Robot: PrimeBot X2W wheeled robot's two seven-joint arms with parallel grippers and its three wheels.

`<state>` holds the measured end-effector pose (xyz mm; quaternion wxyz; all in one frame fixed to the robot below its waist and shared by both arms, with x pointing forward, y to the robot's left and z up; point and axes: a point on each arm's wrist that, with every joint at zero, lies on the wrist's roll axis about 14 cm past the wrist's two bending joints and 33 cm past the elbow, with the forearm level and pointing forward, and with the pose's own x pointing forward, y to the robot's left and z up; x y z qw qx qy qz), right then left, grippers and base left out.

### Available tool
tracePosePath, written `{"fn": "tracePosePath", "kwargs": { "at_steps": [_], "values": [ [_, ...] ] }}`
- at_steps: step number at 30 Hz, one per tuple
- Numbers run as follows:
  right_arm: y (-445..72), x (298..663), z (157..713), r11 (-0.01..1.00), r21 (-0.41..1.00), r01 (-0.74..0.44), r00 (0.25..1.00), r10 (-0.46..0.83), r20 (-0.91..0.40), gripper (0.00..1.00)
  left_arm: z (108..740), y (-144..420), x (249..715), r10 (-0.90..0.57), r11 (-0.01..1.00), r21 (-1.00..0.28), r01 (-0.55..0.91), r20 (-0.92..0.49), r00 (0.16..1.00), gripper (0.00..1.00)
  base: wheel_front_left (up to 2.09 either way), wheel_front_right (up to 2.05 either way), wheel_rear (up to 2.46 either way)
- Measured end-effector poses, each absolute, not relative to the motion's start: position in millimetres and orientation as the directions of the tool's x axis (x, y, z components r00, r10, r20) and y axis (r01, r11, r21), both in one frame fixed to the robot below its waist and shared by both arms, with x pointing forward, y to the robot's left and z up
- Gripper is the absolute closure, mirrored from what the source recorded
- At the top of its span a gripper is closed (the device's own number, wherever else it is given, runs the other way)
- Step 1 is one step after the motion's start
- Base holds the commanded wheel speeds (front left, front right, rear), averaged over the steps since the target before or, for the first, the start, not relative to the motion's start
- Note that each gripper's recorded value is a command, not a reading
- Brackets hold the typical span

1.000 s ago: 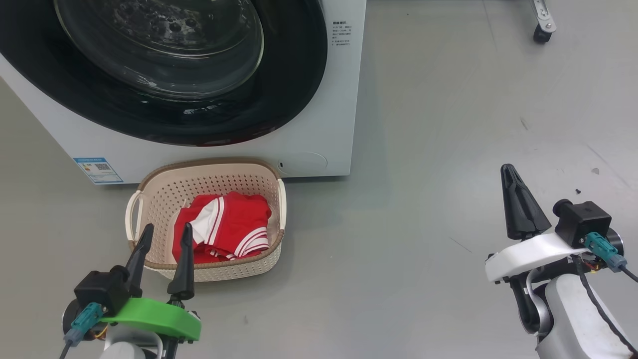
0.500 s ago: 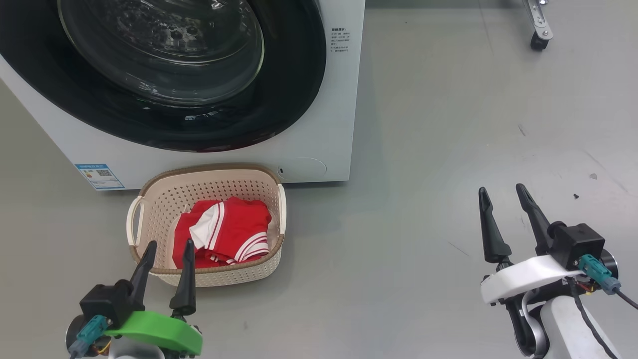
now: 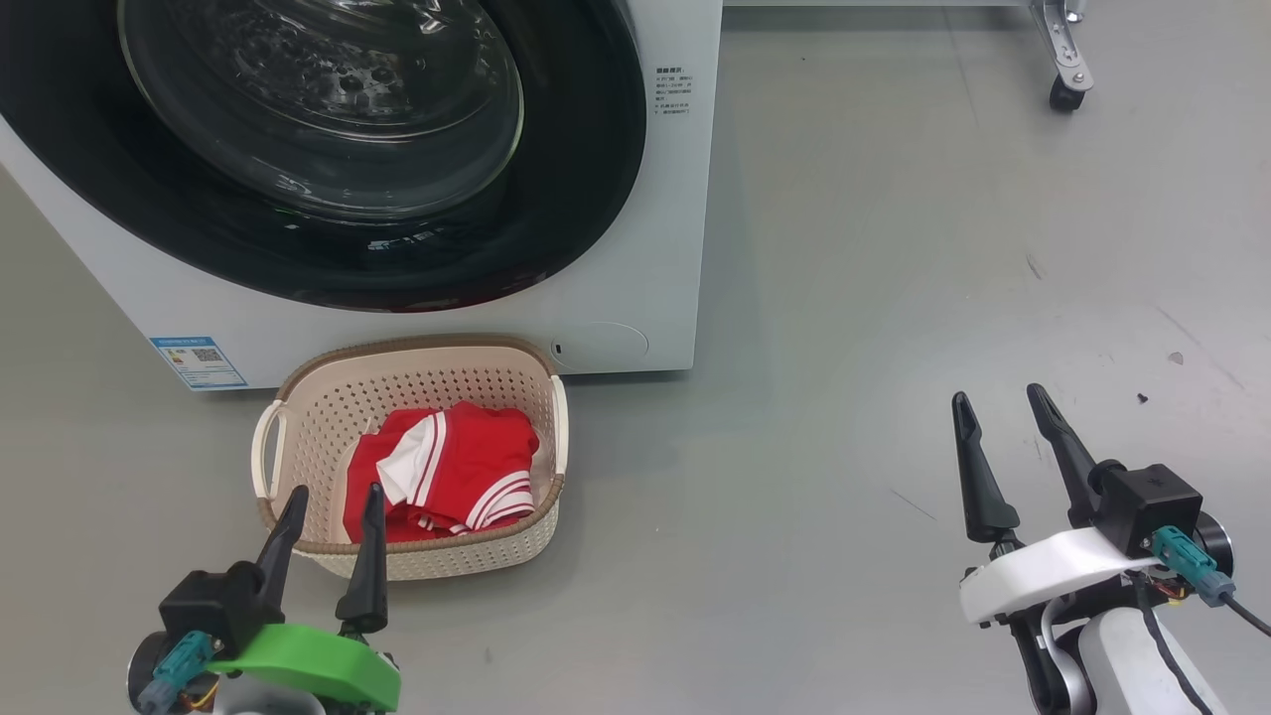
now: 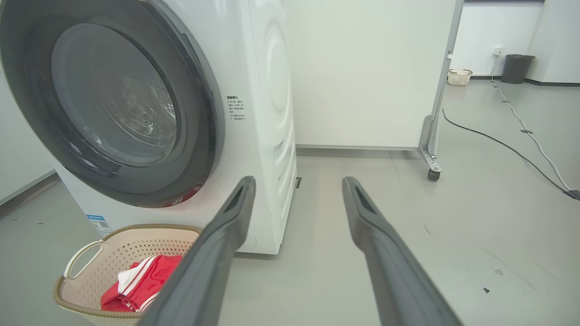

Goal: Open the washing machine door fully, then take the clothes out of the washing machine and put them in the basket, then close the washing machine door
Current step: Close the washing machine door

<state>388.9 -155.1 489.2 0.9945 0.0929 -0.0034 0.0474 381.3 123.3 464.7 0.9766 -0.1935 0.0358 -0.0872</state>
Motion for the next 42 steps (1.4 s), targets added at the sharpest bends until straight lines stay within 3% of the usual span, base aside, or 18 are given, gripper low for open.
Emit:
{"fn": "tracePosePath", "kwargs": {
  "at_steps": [16, 42],
  "values": [
    [-157.1, 386.4, 487.0, 0.978, 0.190, -0.083, 0.997, 0.082, 0.011, 0.00, 465.8, 128.8, 382.2, -0.173, 0.926, -0.345, 0.151, -0.033, 0.984, 0.00, 0.00, 0.00, 0.00],
    [-157.2, 386.8, 490.3, 0.977, 0.197, -0.082, 0.997, 0.079, 0.024, 0.00, 471.0, 120.4, 382.0, -0.182, 0.902, -0.401, 0.161, -0.015, 0.983, 0.00, 0.00, 0.00, 0.00]
  ]
}}
